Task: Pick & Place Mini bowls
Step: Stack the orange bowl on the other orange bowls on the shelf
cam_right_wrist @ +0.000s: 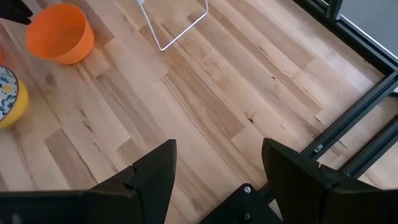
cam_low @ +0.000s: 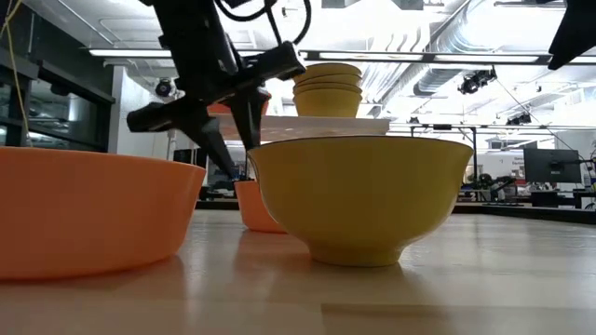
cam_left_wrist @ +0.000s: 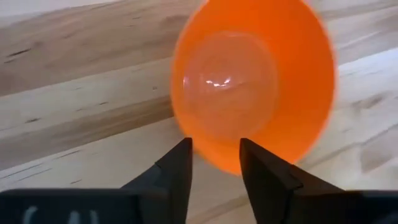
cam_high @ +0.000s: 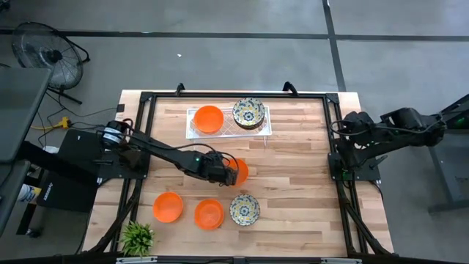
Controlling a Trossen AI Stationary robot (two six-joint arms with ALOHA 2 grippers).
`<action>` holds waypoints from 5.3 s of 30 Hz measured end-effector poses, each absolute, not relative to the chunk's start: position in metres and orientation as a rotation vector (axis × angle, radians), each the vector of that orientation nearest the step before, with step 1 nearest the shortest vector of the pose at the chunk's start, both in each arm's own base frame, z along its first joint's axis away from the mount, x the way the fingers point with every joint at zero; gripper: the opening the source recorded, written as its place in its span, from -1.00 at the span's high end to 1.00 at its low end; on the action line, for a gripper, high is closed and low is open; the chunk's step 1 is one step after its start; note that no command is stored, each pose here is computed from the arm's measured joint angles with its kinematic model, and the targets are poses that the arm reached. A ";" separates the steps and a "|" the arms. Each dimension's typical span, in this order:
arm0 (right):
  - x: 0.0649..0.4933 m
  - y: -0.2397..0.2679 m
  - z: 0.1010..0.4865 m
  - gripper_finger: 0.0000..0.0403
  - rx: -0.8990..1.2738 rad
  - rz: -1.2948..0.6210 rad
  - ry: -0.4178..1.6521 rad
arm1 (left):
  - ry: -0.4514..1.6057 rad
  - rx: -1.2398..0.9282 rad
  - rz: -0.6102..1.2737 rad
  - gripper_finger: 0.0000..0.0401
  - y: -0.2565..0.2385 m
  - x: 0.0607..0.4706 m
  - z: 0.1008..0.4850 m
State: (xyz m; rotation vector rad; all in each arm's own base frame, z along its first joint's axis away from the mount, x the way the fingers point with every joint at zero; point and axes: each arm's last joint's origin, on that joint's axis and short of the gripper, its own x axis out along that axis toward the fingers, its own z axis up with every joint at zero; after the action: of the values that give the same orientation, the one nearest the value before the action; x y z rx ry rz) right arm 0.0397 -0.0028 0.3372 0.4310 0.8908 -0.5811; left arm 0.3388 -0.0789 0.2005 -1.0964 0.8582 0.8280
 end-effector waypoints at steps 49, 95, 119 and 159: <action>0.040 -0.002 0.337 -0.11 0.421 -0.562 0.903 | 0.915 -1.076 0.786 0.06 -0.061 0.356 0.177; 0.040 -0.003 0.337 -0.11 0.389 -0.569 0.894 | 0.894 -1.026 0.700 0.99 -0.062 0.361 0.180; 0.040 -0.003 0.337 -0.11 0.364 -0.559 0.900 | 0.964 -0.832 0.682 1.00 -0.062 0.370 0.244; 0.040 -0.003 0.337 -0.11 0.326 -0.535 0.909 | 0.889 -0.670 0.766 1.00 0.053 0.260 0.450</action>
State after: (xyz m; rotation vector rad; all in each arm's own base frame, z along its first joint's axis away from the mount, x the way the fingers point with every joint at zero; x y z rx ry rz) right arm 0.0398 -0.0031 0.3374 0.3265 0.9092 -0.5346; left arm 0.2601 0.0532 0.4500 -0.6704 0.8889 0.7663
